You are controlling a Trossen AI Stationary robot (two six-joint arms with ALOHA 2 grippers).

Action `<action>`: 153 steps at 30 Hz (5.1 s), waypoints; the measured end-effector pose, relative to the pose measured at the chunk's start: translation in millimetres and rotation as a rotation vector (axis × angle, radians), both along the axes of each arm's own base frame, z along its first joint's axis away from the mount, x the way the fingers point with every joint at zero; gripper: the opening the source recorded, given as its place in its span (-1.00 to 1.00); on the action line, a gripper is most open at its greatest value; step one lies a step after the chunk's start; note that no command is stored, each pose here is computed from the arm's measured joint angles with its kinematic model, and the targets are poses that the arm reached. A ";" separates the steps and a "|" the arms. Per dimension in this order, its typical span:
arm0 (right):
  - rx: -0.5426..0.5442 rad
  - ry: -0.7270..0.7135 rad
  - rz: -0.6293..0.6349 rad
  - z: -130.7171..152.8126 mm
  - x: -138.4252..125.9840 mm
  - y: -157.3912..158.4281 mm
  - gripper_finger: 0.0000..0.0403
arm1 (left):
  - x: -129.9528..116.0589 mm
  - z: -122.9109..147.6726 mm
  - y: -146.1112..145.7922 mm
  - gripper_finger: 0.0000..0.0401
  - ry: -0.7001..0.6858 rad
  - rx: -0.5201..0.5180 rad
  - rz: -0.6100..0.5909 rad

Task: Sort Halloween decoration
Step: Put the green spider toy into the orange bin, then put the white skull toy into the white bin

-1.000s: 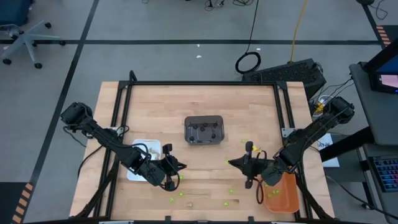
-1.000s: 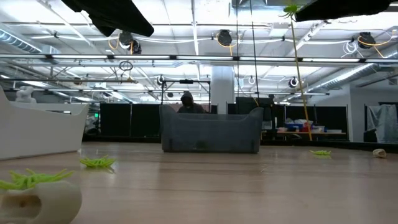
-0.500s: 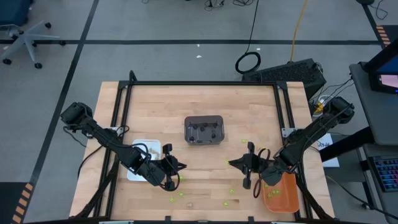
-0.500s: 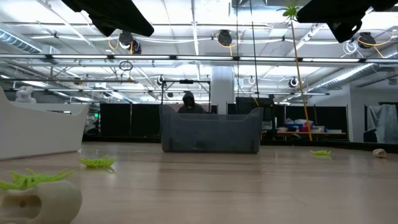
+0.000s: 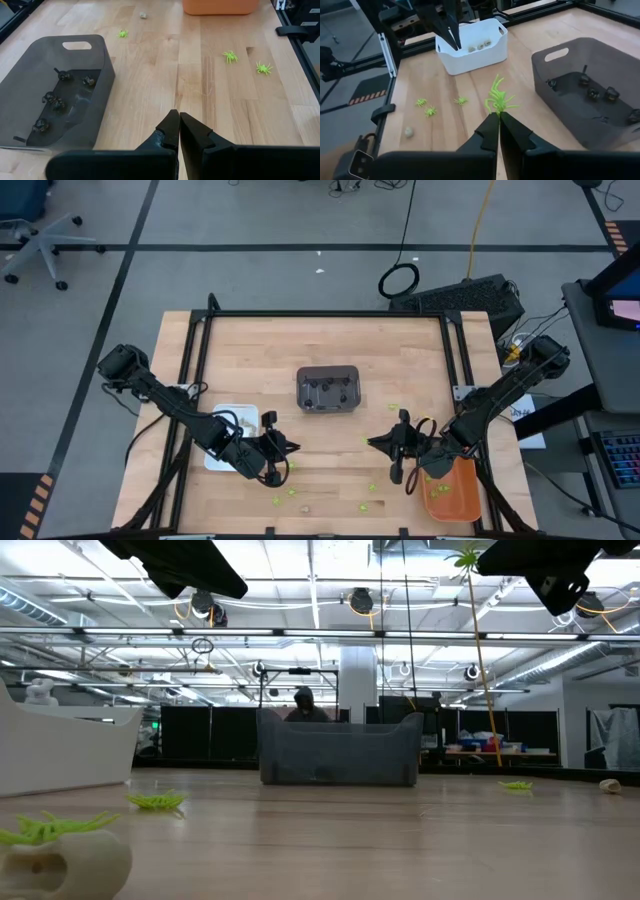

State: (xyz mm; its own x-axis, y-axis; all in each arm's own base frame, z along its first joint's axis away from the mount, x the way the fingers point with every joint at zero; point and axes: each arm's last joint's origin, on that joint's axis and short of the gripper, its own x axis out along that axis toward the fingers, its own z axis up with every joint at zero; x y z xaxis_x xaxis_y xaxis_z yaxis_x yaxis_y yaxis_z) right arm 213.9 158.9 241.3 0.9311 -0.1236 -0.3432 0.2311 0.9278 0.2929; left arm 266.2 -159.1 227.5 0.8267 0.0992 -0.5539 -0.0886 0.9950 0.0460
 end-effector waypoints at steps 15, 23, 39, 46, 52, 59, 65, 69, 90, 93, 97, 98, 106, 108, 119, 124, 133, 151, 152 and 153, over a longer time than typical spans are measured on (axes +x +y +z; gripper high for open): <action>-0.041 0.016 0.075 3.5 0.5 2.9 -1.00 | 0.0 0.0 0.0 -0.93 0.000 -0.001 0.001; -0.067 0.087 0.096 43.2 -2.3 13.3 -1.00 | 0.0 0.1 -0.1 -0.93 0.000 -0.001 0.000; 0.241 0.595 0.112 89.1 -50.6 16.2 -1.00 | 0.4 0.6 -0.3 -0.93 -0.006 -0.005 0.000; 0.413 0.959 0.007 73.3 -72.1 23.2 -1.00 | 0.6 0.9 -0.4 -0.93 -0.009 -0.007 0.000; 0.403 1.159 -0.092 53.7 -75.7 37.8 -1.00 | 1.2 1.9 -0.9 -0.93 -0.021 -0.015 0.000; 0.293 1.276 -0.125 24.8 -65.9 55.8 -1.00 | 1.7 2.6 -1.1 -0.93 -0.031 -0.017 0.004; 0.223 1.378 -0.184 3.0 -61.1 65.2 -0.99 | 1.8 2.7 -1.1 -0.93 -0.032 -0.017 0.005; 0.190 1.398 -0.212 -8.0 -57.8 69.8 -0.91 | 2.2 3.3 -1.3 -0.93 -0.039 -0.022 0.005; 0.160 0.982 -0.315 36.0 -31.7 68.5 -0.42 | 9.9 -15.8 -6.5 -0.93 0.003 0.009 0.006; 0.110 0.975 -0.326 32.6 -17.6 59.0 -0.42 | 11.0 -14.5 -7.2 -0.93 -0.015 -0.003 0.006; 0.041 1.026 -0.299 24.8 6.5 42.3 -0.42 | 10.9 -14.5 -7.1 -0.93 -0.013 -0.002 0.006; 0.019 1.040 -0.287 23.0 12.5 37.3 -0.42 | 11.0 -14.4 -7.2 -0.93 -0.014 -0.002 0.005; -0.190 1.166 -0.213 8.8 55.2 -13.7 -0.42 | 10.6 -15.0 -7.4 -0.93 -0.004 -0.008 -0.007; -0.208 1.199 -0.189 7.2 61.4 -26.5 -0.42 | 10.3 -15.0 -8.2 -0.93 -0.001 -0.014 -0.016; -0.149 1.464 -0.109 -33.7 55.0 -69.3 -0.40 | 5.4 -15.2 -16.1 -0.93 0.000 -0.013 -0.047; -0.083 1.564 -0.138 -54.7 43.6 -88.2 -0.21 | 4.5 -15.1 -17.2 -0.93 0.001 -0.007 -0.055; -0.127 1.588 0.052 -89.8 33.2 -103.4 0.15 | 4.5 -15.2 -17.1 -0.93 0.002 -0.007 -0.054; -0.184 1.609 0.213 -111.6 17.7 -102.9 -0.03 | 4.4 -15.3 -17.0 -0.93 0.002 -0.011 -0.051; -0.187 1.610 0.221 -111.8 17.7 -102.9 -0.06 | 4.3 -15.4 -17.0 -0.93 0.002 -0.011 -0.051; -0.189 1.610 0.227 -111.8 17.7 -102.9 -0.11 | 4.3 -15.4 -17.0 -0.93 0.002 -0.011 -0.051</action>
State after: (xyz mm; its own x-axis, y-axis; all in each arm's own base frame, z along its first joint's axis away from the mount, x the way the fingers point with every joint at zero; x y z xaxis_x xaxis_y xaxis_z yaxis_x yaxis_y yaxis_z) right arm 231.6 56.1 129.5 -0.3473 -0.1922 -0.9178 0.0298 0.9760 -0.2157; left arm 270.5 -176.1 212.0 0.8291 0.0508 -0.5567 -0.0377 0.9987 0.0350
